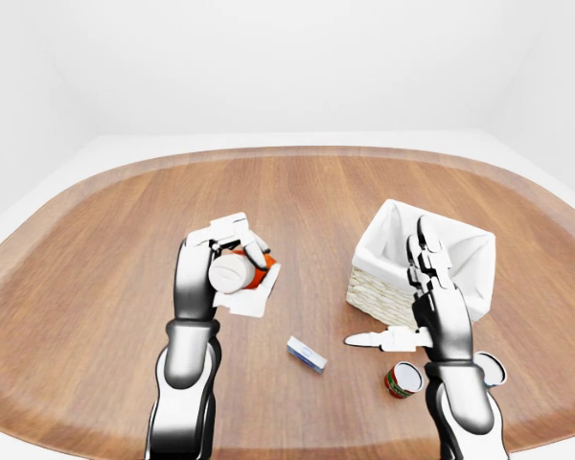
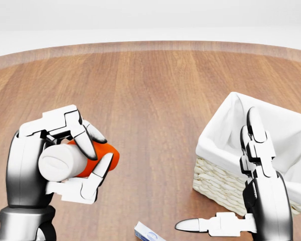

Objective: Pick up the ketchup, and put it in the basket.

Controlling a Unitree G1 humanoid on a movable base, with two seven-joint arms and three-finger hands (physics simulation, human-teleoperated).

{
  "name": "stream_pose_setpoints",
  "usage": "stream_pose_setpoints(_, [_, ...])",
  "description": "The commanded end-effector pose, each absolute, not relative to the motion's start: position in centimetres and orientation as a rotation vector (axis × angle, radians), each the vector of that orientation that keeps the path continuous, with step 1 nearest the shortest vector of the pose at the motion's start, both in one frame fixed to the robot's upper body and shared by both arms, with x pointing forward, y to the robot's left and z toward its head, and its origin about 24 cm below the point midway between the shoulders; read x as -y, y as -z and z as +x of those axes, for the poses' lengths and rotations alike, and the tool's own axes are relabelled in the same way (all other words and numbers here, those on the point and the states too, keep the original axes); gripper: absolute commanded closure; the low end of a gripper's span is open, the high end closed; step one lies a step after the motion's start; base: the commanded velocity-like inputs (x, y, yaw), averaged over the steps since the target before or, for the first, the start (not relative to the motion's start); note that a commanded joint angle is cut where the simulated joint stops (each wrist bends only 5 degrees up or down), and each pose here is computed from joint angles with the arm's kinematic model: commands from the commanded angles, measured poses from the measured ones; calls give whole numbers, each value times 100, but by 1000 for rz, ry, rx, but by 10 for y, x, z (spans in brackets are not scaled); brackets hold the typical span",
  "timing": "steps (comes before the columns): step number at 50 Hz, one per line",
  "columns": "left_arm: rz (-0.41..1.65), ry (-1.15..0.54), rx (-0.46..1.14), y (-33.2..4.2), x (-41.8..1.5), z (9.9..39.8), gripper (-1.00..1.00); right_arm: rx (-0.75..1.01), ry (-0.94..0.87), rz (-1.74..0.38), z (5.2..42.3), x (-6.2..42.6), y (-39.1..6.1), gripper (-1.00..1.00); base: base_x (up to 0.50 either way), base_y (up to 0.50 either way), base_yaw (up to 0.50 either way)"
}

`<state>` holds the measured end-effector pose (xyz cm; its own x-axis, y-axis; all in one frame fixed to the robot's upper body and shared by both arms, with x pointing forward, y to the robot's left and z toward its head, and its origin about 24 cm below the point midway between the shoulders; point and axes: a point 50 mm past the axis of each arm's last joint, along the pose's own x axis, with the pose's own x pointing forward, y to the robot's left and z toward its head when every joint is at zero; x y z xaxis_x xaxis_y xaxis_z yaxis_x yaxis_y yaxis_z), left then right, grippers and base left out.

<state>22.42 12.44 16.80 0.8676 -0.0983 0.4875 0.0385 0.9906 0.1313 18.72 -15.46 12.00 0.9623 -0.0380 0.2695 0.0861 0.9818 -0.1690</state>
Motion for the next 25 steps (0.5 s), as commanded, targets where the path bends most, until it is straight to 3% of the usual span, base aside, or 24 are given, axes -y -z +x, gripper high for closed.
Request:
stream_pose_setpoints(1, [36, 104, 548, -175, -101, 224, 94, 293, 75, -181, 183, 158, -126, -100, 0, 0, 0])
stream_pose_setpoints(25, [-74, 226, 627, -193, -49, 208, 94, 294, 84, -178, 183, 160, -127, -100, 0, 0, 0])
